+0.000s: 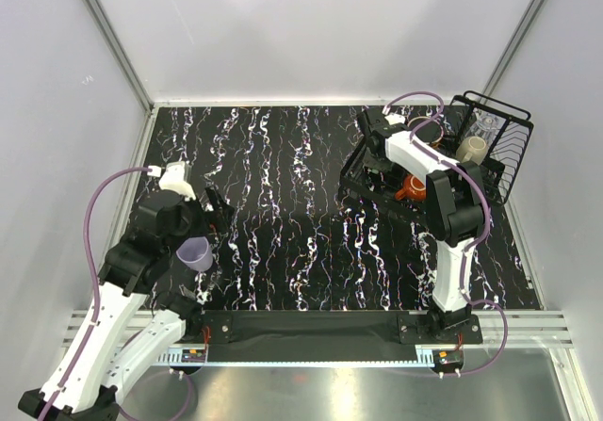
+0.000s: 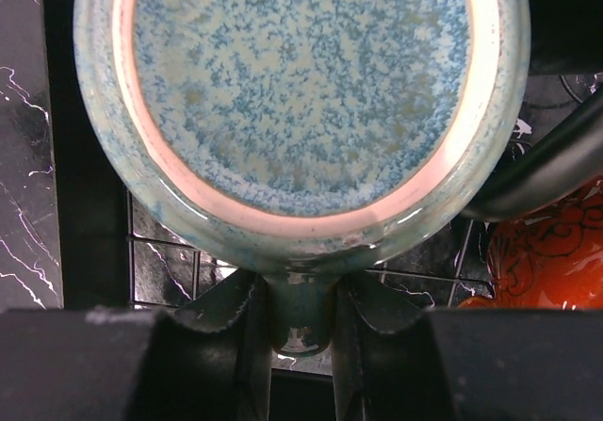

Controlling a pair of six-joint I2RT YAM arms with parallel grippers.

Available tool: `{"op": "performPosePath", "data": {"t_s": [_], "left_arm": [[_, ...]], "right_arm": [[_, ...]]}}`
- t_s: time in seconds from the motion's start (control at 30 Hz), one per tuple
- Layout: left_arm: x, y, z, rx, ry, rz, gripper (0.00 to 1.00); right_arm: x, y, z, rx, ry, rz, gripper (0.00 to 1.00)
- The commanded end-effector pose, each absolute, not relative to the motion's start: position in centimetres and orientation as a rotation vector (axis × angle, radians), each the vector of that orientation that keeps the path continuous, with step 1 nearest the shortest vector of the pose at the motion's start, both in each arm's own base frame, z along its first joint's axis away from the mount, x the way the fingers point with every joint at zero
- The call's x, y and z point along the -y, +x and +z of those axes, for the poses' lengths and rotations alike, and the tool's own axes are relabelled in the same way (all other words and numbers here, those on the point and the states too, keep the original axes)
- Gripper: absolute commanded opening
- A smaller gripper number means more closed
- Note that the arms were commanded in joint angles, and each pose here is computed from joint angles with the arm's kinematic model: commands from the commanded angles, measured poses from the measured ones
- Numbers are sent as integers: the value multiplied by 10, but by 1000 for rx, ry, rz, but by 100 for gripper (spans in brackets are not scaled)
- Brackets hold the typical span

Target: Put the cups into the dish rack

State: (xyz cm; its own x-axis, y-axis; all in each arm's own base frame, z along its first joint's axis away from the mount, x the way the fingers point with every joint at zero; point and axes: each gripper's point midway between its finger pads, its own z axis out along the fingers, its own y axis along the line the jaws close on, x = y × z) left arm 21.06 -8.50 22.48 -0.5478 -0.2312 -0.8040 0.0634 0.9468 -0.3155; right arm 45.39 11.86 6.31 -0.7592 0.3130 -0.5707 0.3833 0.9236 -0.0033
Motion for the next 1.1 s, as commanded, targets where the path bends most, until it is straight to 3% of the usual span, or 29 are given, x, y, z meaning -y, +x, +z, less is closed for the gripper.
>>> {"op": "performPosePath", "data": {"t_s": [0.0, 0.17, 0.3, 0.53, 0.8, 1.07], "left_arm": [[82, 214, 228, -2104, -166, -375, 98], [84, 212, 220, -2143, -203, -383, 98], [85, 209, 216, -2172, -222, -395, 98], [76, 203, 206, -2206, -338, -354, 98], [53, 194, 201, -2221, -474, -235, 98], [47, 177, 194, -2279, -653, -215, 97]], "right_arm": [[-122, 467, 77, -2434, 500, -116, 25], [-127, 457, 73, -2477, 502, -76, 52], [-128, 446, 74, -2502, 501, -57, 67], [-142, 419, 106, -2493, 471, 46, 81], [-193, 368, 167, -2472, 249, 71, 84], [-249, 288, 183, -2492, 171, 231, 84]]}}
